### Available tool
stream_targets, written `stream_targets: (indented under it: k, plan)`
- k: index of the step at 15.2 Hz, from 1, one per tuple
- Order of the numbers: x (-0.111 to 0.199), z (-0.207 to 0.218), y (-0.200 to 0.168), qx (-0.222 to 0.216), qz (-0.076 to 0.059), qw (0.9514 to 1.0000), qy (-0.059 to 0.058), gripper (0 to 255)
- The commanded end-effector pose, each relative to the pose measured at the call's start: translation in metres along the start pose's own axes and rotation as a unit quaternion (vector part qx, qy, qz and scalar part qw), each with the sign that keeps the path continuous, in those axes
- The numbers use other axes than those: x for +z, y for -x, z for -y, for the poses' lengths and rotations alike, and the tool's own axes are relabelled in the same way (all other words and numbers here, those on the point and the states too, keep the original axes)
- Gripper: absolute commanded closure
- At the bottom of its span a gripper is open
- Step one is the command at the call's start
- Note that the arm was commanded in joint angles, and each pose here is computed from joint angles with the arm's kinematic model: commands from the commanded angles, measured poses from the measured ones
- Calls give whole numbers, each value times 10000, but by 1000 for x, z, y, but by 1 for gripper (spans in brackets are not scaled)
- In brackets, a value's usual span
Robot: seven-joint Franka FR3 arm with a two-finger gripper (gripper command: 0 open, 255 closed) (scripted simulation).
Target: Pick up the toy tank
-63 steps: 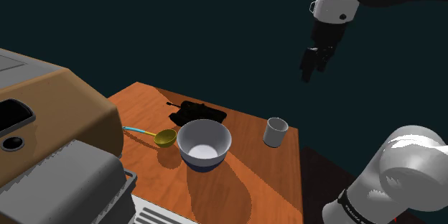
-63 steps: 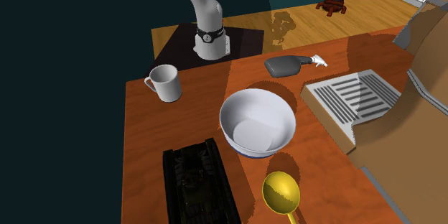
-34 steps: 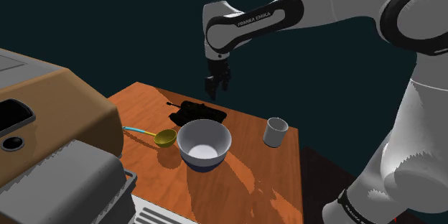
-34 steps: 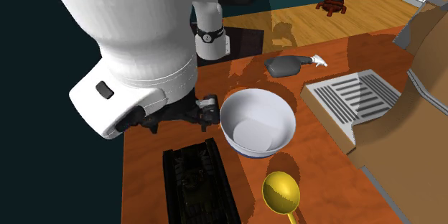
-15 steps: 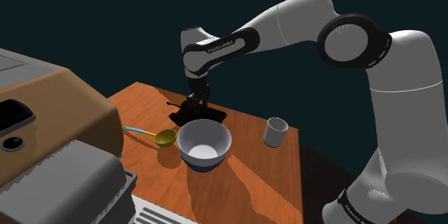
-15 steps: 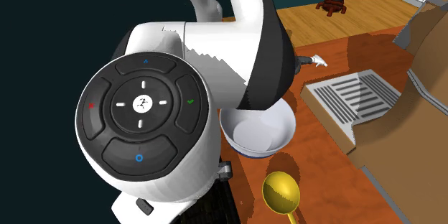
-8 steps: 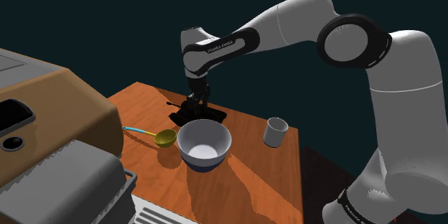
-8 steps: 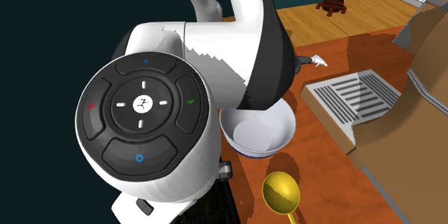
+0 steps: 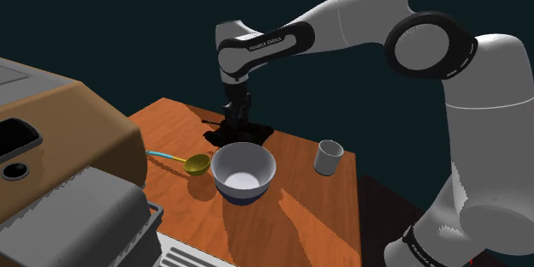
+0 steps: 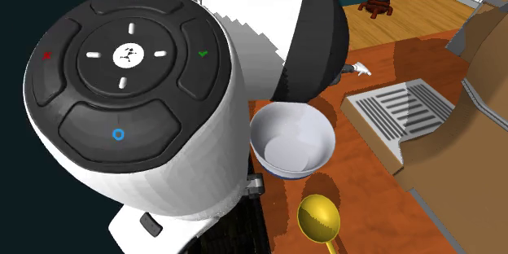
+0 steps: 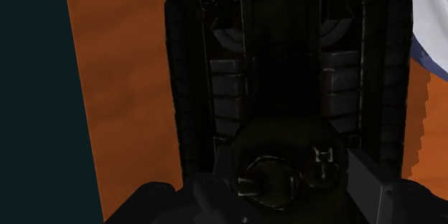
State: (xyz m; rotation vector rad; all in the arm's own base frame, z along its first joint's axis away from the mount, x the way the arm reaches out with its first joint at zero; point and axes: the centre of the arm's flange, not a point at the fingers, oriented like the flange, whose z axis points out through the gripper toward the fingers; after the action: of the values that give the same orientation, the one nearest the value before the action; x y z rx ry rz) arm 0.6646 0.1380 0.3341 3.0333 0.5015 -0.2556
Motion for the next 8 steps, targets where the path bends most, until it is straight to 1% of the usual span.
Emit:
stream_targets:
  k: [1, 7, 8]
  plan:
    - [-12, -1, 1, 0, -10, 10000, 2, 255]
    - [-44, -1, 6, 0, -10, 10000, 2, 255]
    - [-44, -2, 7, 0, -10, 10000, 2, 255]
